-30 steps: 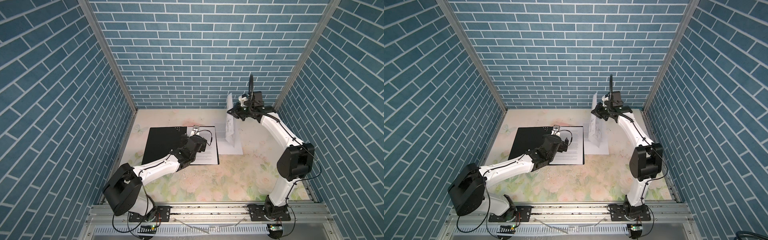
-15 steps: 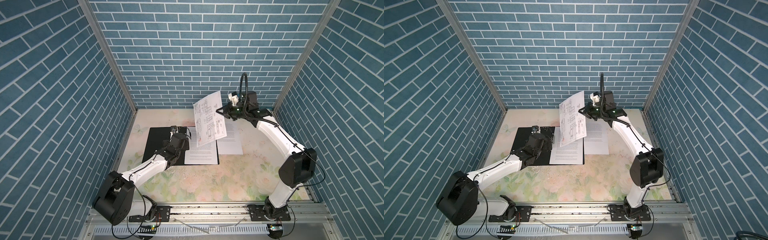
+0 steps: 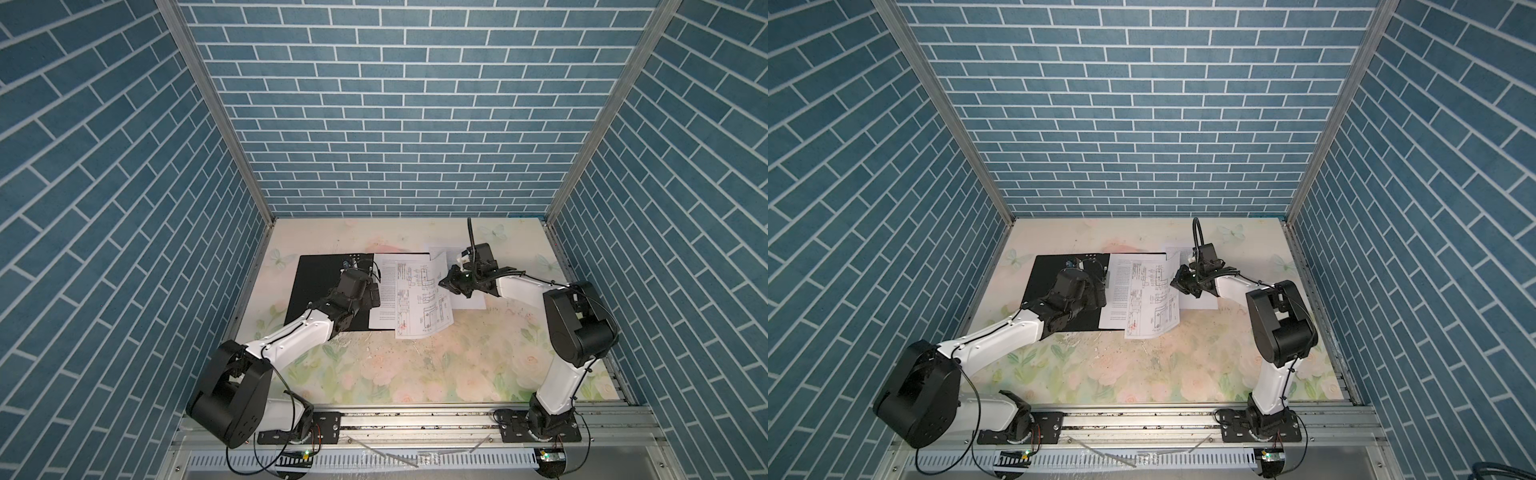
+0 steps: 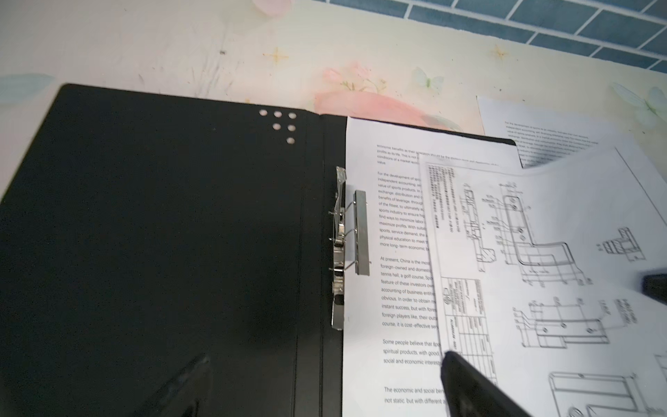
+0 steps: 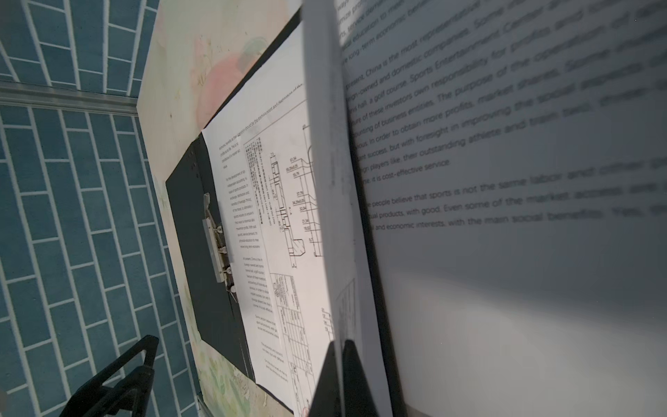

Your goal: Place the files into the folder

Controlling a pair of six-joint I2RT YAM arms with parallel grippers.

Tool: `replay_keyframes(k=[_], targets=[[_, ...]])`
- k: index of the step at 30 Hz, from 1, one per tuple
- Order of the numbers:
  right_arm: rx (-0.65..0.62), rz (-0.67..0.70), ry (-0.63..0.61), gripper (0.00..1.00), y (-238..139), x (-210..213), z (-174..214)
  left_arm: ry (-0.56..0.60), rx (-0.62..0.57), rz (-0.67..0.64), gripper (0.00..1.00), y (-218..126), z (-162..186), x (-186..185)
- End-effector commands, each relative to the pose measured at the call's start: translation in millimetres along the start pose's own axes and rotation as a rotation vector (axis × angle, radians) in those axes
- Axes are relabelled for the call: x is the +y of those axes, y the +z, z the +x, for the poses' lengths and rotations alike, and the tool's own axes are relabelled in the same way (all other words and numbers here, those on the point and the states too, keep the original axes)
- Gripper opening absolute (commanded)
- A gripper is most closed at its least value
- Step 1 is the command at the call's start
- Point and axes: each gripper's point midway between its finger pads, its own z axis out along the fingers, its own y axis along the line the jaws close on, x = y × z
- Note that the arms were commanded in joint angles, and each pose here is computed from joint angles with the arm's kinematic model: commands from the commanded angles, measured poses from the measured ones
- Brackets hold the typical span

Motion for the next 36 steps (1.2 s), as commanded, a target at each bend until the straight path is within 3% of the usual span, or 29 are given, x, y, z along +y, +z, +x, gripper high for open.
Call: replay_keyframes(k=[1, 8, 17, 36], targets=[[-0.048, -0.013, -0.013, 0.0, 7.5, 1.8, -6.9, -0.038, 0.112, 0.035, 1.0, 5.8, 34.8, 2.3], [-0.075, 0.002, -0.003, 0.0, 13.4, 1.4, -17.0, -0.104, 0.184, 0.104, 1.0, 9.5, 64.1, -2.5], [-0.058, -0.028, -0.016, 0.0, 27.5, 15.8, -22.4, -0.144, 0.237, 0.213, 1.0, 20.1, 70.7, -26.4], [-0.026, -0.038, -0.034, 0.0, 45.4, 25.4, -19.6, -0.215, 0.255, 0.255, 1.0, 21.1, 81.9, -32.2]])
